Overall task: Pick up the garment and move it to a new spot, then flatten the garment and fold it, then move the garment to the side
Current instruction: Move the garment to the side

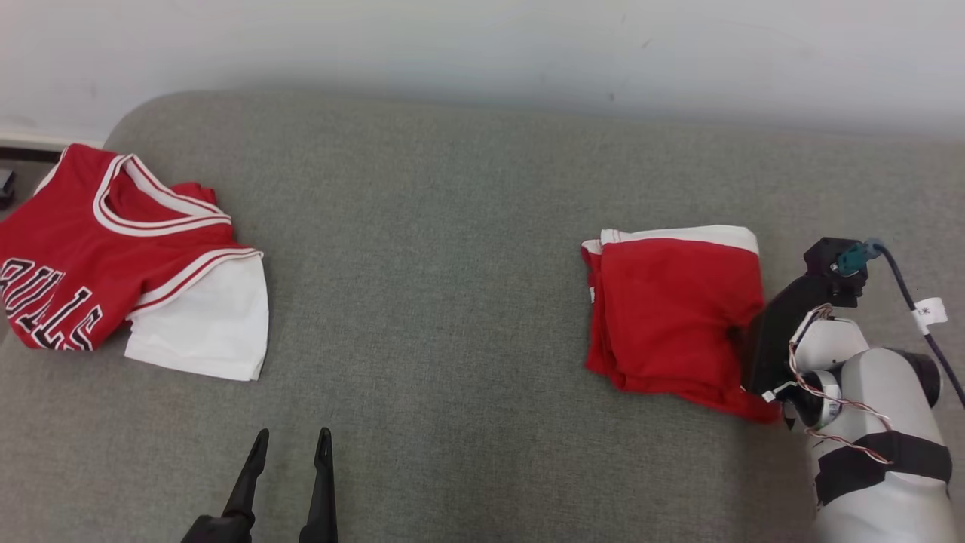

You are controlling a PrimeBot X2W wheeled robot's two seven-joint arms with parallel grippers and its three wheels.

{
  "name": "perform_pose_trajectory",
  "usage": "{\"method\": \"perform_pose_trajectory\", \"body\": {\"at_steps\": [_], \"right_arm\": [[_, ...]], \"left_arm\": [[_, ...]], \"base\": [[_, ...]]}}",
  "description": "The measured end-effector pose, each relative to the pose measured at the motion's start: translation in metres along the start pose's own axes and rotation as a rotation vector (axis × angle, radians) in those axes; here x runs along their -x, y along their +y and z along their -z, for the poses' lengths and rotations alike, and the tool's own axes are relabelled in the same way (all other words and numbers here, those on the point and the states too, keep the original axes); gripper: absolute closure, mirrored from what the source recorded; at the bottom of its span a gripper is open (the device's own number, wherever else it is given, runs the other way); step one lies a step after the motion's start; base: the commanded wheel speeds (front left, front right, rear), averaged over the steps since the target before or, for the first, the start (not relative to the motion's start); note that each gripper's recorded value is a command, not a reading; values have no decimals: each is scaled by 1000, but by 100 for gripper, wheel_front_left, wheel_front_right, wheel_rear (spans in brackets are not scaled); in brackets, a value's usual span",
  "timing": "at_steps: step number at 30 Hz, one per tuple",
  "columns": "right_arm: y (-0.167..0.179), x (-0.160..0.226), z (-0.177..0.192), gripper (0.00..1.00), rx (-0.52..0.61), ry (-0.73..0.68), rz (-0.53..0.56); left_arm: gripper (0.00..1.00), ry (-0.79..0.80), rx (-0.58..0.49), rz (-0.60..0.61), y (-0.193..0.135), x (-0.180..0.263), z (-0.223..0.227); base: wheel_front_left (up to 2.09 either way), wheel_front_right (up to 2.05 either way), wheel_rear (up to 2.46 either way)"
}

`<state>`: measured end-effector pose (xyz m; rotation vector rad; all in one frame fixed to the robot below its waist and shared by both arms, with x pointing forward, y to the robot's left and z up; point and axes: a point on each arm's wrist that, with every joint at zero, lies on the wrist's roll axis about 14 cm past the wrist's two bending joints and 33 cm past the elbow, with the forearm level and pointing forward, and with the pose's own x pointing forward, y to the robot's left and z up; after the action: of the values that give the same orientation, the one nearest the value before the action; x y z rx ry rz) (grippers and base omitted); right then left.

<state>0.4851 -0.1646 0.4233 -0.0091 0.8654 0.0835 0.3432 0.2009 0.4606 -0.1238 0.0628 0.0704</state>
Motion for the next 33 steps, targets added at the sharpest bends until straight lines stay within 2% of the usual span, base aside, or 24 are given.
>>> {"method": "perform_pose_trajectory", "body": {"at_steps": [2, 3, 4, 5, 6, 10, 16, 19, 20, 25, 26, 33], "right_arm": [[8, -11, 8, 0, -4, 36, -16], [11, -15, 8, 6, -6, 40, -22], [14, -19, 8, 53, -1, 49, -25], [16, -23, 7, 95, 1, 50, -30], [19, -25, 7, 100, 5, 49, -36], [21, -30, 5, 100, 26, 36, -40], [-12, -22, 0, 100, 83, 7, 24], [-52, -12, 4, 100, 148, 7, 111], [-100, 3, 10, 100, 185, 10, 210], [-171, 32, 14, 100, 240, -14, 363], [-196, 43, 10, 100, 266, -51, 417], [-264, 58, 13, 100, 306, -82, 560]], "left_arm": [[0, 9, -2, -8, 3, -2, 2], [0, 12, -3, -12, 4, -3, 3], [0, 14, -4, -13, 4, -5, 4], [0, 18, -5, -11, 4, -6, 5], [0, 21, -6, -10, 3, -8, 6], [0, 13, -13, 17, -4, -19, 4], [0, -12, -22, 107, -31, -42, -1], [0, -28, -39, 174, -50, -55, -3], [0, -54, -46, 248, -73, -68, -8], [0, -97, -59, 378, -111, -88, -14], [0, -112, -63, 425, -126, -95, -15], [0, -96, -63, 562, -161, -110, 6]], "base": [[0, 0, 0], [0, 0, 0], [0, 0, 0], [0, 0, 0], [0, 0, 0], [0, 0, 0], [0, 0, 0], [0, 0, 0], [0, 0, 0], [0, 0, 0], [0, 0, 0], [0, 0, 0]]}}
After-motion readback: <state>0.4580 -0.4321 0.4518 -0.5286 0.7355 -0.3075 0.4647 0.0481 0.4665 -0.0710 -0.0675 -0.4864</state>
